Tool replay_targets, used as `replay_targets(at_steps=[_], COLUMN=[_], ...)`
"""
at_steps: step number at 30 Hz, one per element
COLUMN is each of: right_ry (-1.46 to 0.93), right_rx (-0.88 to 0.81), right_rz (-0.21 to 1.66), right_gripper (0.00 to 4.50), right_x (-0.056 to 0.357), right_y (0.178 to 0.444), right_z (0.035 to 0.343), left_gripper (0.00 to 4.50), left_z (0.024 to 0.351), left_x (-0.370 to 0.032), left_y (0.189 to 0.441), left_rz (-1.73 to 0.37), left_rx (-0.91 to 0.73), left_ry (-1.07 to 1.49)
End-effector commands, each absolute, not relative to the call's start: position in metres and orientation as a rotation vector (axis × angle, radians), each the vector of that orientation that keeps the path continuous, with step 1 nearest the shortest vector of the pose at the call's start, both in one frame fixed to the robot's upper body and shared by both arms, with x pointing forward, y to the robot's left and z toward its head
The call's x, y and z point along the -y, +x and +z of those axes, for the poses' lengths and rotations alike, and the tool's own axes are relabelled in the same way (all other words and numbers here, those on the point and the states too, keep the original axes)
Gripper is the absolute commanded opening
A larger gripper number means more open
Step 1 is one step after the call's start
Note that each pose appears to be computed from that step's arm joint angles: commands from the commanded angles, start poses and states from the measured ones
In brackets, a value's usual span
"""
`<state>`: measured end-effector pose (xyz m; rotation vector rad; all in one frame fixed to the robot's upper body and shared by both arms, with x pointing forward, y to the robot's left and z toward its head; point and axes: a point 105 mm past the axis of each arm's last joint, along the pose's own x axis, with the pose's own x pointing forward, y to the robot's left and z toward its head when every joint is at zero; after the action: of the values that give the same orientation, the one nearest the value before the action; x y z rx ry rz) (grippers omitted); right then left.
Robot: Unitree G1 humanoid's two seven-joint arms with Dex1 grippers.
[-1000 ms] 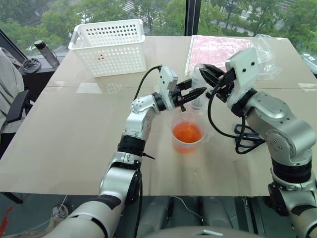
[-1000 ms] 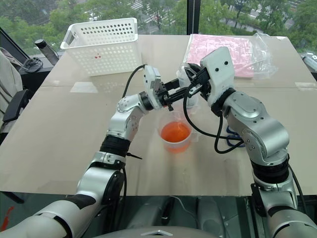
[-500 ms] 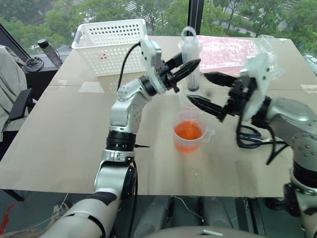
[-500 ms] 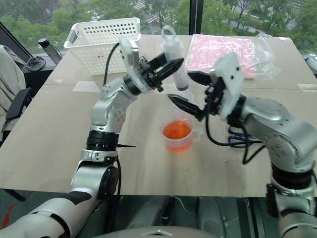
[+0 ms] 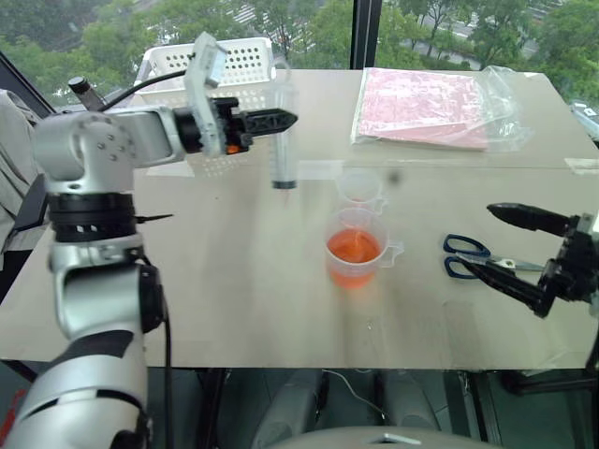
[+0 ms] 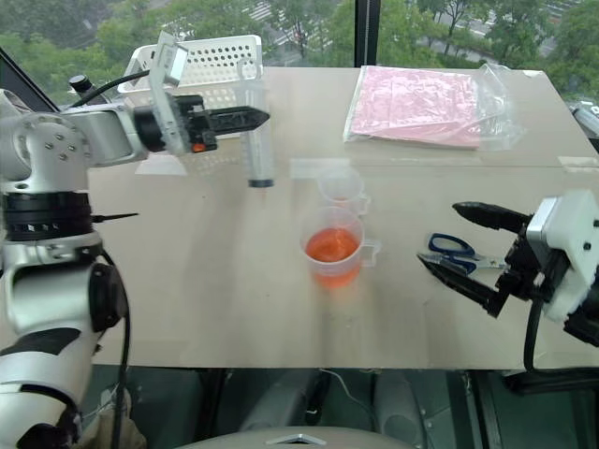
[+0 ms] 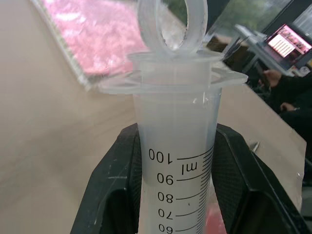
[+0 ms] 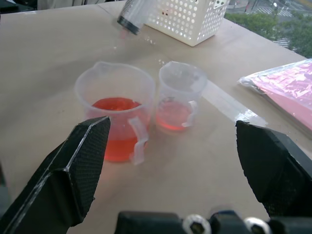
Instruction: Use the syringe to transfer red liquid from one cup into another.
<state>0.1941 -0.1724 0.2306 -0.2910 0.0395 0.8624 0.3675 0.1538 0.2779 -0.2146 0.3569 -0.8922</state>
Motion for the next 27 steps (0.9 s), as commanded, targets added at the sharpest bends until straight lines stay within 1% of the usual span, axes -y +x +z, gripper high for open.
replay_targets(at_steps=[1, 3, 5, 9, 11, 14, 15, 17, 18, 20, 23, 24, 26, 27], right_ry=[-0.357, -0.34, -0.313, -0.317, -0.323, -0.334, -0.335, -0.348, -0.352, -0.375, -0.354, -0.345, -0.36, -0.365], right_rx=[0.002, 0.008, 0.003, -0.027, -0.043, -0.049, -0.047, -0.038, -0.035, -0.039, -0.024, -0.014, -0.011, -0.016], right_rz=[0.888, 0.916, 0.941, 0.935, 0.932, 0.938, 0.937, 0.936, 0.935, 0.913, 0.872, 0.859, 0.832, 0.825], right_gripper=[4.4, 4.4, 4.4, 4.4, 4.4, 4.5, 4.5, 4.5, 4.5, 4.5, 4.5, 4.5, 4.5, 4.5], right_x=[0.167, 0.164, 0.162, 0.164, 0.165, 0.163, 0.163, 0.161, 0.161, 0.163, 0.166, 0.168, 0.173, 0.176], right_y=[0.172, 0.162, 0.153, 0.147, 0.145, 0.144, 0.144, 0.144, 0.144, 0.144, 0.143, 0.143, 0.143, 0.144], right_z=[0.23, 0.227, 0.225, 0.219, 0.216, 0.214, 0.214, 0.213, 0.213, 0.209, 0.209, 0.21, 0.21, 0.208], left_gripper=[1.4, 1.4, 1.4, 1.4, 1.4, 2.85, 3.18, 4.24, 4.49, 4.49, 4.49, 4.49, 4.49, 4.49], left_z=[0.242, 0.219, 0.194, 0.164, 0.156, 0.158, 0.159, 0.17, 0.173, 0.197, 0.239, 0.247, 0.258, 0.26], left_x=[-0.162, -0.163, -0.162, -0.156, -0.149, -0.142, -0.141, -0.142, -0.142, -0.148, -0.158, -0.166, -0.174, -0.18], left_y=[0.373, 0.386, 0.395, 0.406, 0.408, 0.412, 0.413, 0.415, 0.416, 0.417, 0.409, 0.4, 0.374, 0.364], left_rz=[-0.843, -0.803, -0.796, -0.829, -0.872, -0.897, -0.904, -0.909, -0.908, -0.919, -0.969, -0.954, -0.986, -0.97], left_rx=[-0.571, -0.629, -0.681, -0.742, -0.765, -0.755, -0.752, -0.714, -0.699, -0.587, -0.288, -0.202, -0.029, 0.012], left_ry=[-0.219, -0.212, -0.135, -0.006, 0.044, 0.096, 0.099, 0.086, 0.085, 0.047, 0.028, 0.063, 0.156, 0.156])
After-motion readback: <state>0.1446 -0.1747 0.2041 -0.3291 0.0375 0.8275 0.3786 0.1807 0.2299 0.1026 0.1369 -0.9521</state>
